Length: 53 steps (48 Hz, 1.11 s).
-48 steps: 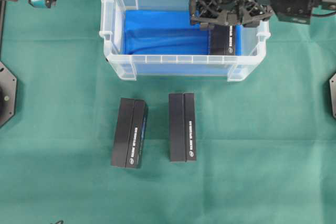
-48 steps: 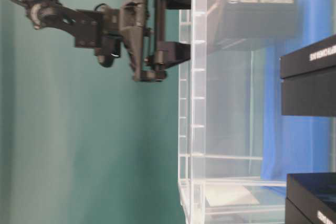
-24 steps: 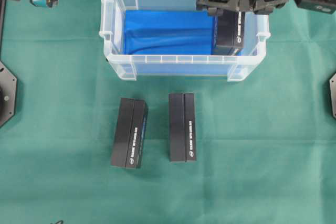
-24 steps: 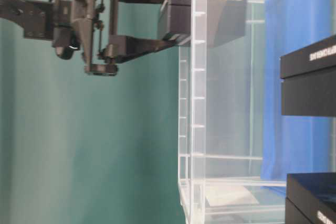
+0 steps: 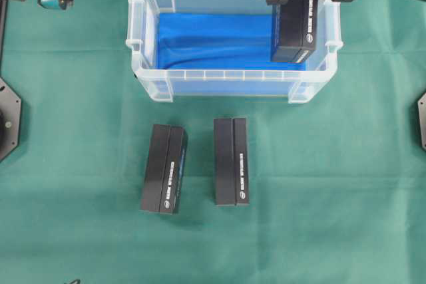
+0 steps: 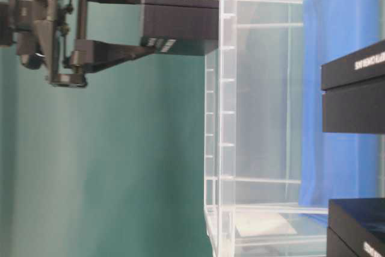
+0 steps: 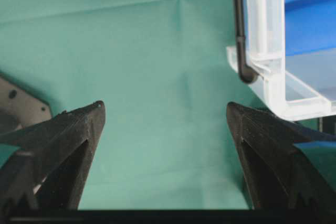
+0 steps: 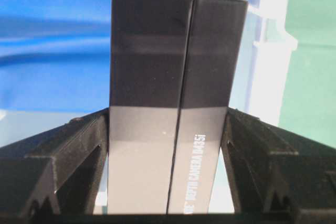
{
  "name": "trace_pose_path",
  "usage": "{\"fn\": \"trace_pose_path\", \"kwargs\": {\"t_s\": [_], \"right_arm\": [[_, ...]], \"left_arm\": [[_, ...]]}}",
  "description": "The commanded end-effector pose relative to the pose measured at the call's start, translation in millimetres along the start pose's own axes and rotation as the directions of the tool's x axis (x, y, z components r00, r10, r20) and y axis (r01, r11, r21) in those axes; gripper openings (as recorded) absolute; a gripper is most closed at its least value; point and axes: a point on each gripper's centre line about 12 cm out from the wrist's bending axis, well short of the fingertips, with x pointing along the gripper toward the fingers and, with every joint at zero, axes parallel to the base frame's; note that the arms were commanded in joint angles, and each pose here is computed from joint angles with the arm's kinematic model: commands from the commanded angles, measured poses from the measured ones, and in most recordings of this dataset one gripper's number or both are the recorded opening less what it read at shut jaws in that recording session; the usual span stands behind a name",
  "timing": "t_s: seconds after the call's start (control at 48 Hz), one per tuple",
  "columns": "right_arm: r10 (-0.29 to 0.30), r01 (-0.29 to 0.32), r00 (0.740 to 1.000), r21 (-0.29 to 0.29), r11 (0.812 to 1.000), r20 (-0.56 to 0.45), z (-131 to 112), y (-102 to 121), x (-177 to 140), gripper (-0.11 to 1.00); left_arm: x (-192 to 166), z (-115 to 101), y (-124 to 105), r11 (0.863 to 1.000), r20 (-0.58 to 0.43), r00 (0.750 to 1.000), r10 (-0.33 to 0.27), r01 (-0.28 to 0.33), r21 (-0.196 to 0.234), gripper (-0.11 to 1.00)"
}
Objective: Take out the box from the case.
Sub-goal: 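Lift the right black box up out of the case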
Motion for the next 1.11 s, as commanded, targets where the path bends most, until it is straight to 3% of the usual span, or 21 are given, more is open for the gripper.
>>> {"fn": "trace_pose_path", "kwargs": {"t_s": [0.0,0.375,1.084], "right_arm": [[0.064,-0.064,0.998,0.008,0.998,0.021,5,-3,-30,0.66],[0.064,-0.064,0.997,0.002,0.998,0.034,5,-3,-52,0.66],[0.078,-0.078,0.996,0.0,0.997,0.04,4,-2,-57,0.66]], "left_arm": [[-5,1,-1,1.0,0.009,1.0,-0.021,0.021,-0.003,0.97],[-6,1,-2,1.0,0.011,1.0,-0.025,0.025,-0.002,0.96],[-5,0,-2,1.0,0.009,1.0,-0.026,0.026,0.004,0.96]]}}
